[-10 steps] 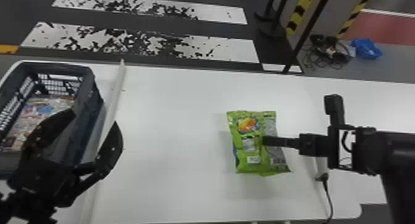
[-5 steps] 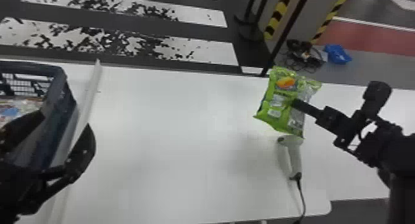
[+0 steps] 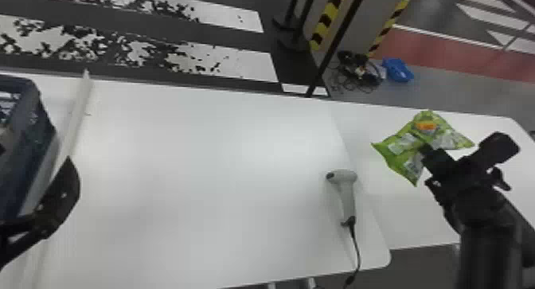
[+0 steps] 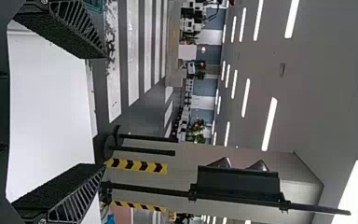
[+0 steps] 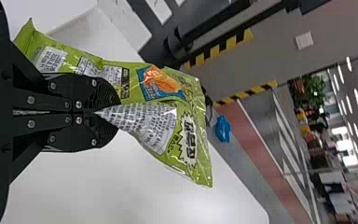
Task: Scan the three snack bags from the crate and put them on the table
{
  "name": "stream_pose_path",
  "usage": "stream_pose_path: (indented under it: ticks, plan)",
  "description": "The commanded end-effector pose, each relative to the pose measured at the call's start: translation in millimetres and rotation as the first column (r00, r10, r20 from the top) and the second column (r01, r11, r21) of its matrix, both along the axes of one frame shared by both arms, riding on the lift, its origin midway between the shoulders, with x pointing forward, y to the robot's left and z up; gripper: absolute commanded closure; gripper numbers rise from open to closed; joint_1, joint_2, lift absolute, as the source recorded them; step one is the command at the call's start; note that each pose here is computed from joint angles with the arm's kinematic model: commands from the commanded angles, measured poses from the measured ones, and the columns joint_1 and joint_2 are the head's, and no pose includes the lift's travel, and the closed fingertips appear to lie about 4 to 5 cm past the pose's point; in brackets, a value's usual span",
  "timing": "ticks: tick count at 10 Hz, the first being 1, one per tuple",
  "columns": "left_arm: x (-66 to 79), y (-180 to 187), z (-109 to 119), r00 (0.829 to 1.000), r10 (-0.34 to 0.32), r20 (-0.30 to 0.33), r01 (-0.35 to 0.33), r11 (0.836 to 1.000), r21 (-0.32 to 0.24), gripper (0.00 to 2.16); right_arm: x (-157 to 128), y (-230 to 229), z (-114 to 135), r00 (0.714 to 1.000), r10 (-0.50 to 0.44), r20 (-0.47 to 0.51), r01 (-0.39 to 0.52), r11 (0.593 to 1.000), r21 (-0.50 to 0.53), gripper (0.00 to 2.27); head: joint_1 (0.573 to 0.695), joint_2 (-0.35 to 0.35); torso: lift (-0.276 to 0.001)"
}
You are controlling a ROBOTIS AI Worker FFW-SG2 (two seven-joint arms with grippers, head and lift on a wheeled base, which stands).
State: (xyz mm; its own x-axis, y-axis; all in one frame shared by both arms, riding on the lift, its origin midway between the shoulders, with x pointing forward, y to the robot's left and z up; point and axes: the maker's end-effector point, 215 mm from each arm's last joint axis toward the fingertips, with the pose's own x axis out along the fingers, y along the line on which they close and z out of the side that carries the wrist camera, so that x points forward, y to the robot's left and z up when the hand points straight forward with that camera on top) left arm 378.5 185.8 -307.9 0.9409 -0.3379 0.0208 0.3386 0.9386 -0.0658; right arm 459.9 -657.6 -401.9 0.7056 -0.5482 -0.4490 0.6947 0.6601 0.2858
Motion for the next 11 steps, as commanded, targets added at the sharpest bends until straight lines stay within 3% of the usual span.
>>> stream_pose_path:
  ticks: [1, 3, 4, 6, 7, 11]
  plan:
    - [2.3, -2.6, -1.5, 1.0, -0.004, -0.001, 0.004, 1.0, -0.005, 0.03, -11.9, -27.4, -37.6, 0.992, -0.082, -0.101, 0.073, 0.993, -0.089, 2.12, 0.695, -0.35, -0.094]
    - [2.5, -6.8, -4.2, 1.0, -0.013, -0.005, 0.013, 1.0, -0.008, 0.03, -25.9, -34.9, -77.2, 0.972, -0.14, -0.186, 0.125, 0.988, -0.09, 2.08, 0.695, -0.35, -0.094]
    - [2.5, -6.8, -4.2, 1.0, -0.013, -0.005, 0.013, 1.0, -0.008, 0.03, -25.8, -27.5, -82.6, 0.958, -0.159, -0.24, 0.128, 0.982, -0.142, 1.8, 0.695, -0.35, -0.094]
    - [2.0, -8.0, -0.6, 1.0, -0.018, 0.002, 0.018, 1.0, -0.009, 0.03, -28.6, -25.4, -80.5, 0.959, -0.185, -0.214, 0.146, 0.972, -0.187, 0.03, 0.695, -0.35, -0.094]
    - [1.6, -8.1, 0.5, 1.0, -0.02, 0.003, 0.02, 1.0, -0.01, 0.03, -29.5, -24.8, -79.0, 0.961, -0.183, -0.206, 0.144, 0.972, -0.188, 0.0, 0.695, -0.35, -0.094]
    - [1.6, -9.6, 4.9, 1.0, -0.026, 0.01, 0.026, 1.0, -0.015, 0.03, -36.1, -15.7, 14.3, 0.985, -0.169, 0.018, 0.166, 0.93, -0.327, 0.07, 0.695, -0.35, -0.094]
